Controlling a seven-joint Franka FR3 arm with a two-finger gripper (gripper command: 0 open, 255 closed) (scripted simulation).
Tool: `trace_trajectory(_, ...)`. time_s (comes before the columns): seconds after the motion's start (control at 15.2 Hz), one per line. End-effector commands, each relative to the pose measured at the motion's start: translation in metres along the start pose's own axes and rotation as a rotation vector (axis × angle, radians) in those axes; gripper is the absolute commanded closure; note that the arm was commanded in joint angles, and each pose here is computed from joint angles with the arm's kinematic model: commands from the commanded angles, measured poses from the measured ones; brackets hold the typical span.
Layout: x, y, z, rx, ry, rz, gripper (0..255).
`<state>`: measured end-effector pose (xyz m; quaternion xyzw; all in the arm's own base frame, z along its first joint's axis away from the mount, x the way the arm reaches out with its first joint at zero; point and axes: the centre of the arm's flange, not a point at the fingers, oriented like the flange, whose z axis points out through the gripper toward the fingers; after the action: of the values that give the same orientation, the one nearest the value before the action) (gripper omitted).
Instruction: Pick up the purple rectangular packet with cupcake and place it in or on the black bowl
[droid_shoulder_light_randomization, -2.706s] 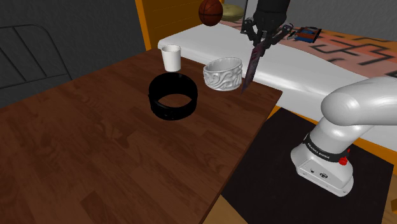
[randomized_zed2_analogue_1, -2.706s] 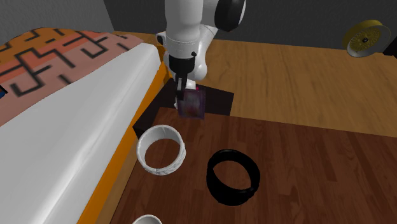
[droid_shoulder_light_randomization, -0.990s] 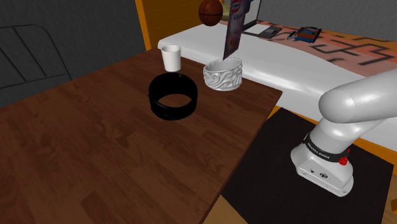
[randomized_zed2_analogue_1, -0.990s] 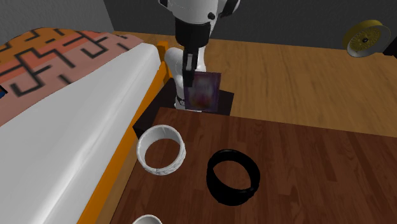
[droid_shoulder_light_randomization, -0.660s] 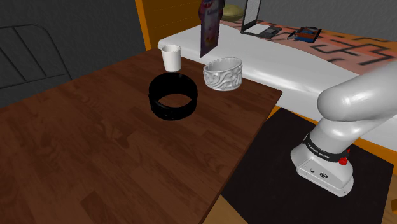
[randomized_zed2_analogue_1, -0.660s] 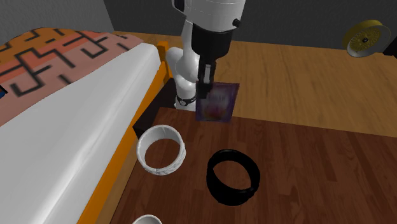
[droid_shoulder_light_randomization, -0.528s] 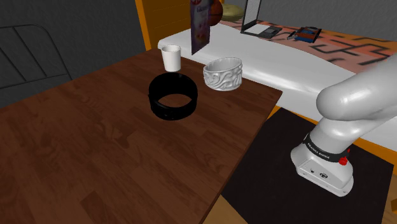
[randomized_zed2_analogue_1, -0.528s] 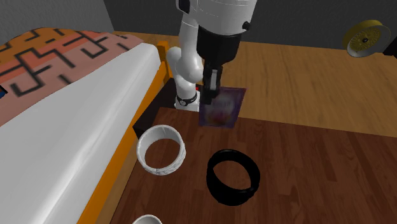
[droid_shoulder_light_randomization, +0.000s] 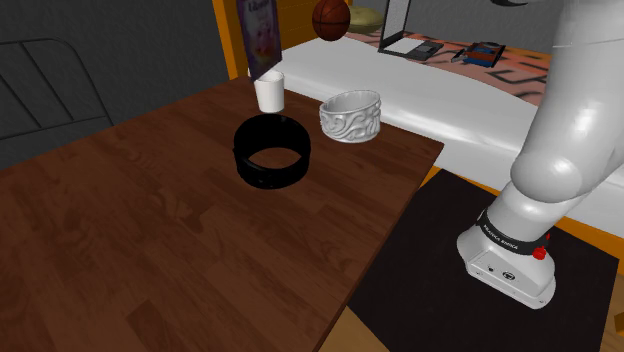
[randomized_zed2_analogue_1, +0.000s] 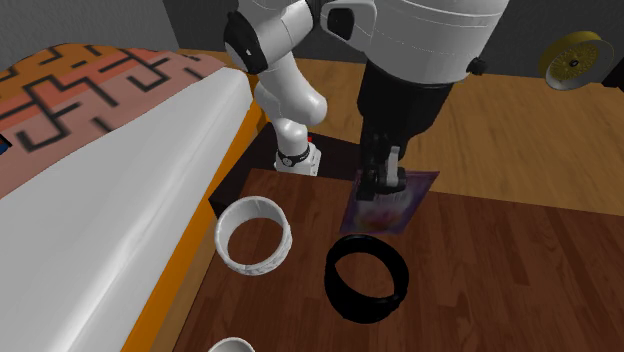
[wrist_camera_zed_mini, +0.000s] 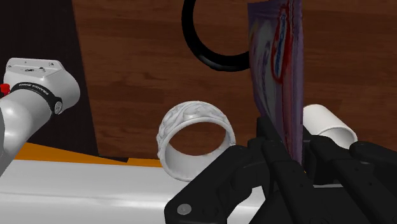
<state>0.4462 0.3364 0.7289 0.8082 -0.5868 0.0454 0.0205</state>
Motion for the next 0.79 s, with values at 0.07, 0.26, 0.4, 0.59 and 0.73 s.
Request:
trace_trajectory(0.07, -0.005, -0.005, 0.017, -0.003, 0.003, 0.006, 255)
trace_trajectory(0.26, -0.007, -0.005, 0.032, -0.003, 0.003, 0.006, 255)
trace_trajectory(0.4, -0.008, -0.004, 0.043, -0.003, 0.003, 0.006, 255)
trace_trajectory(0.59, -0.009, -0.004, 0.059, -0.003, 0.003, 0.006, 255)
trace_trajectory(0.73, -0.010, -0.004, 0.069, -0.003, 0.003, 0.006, 255)
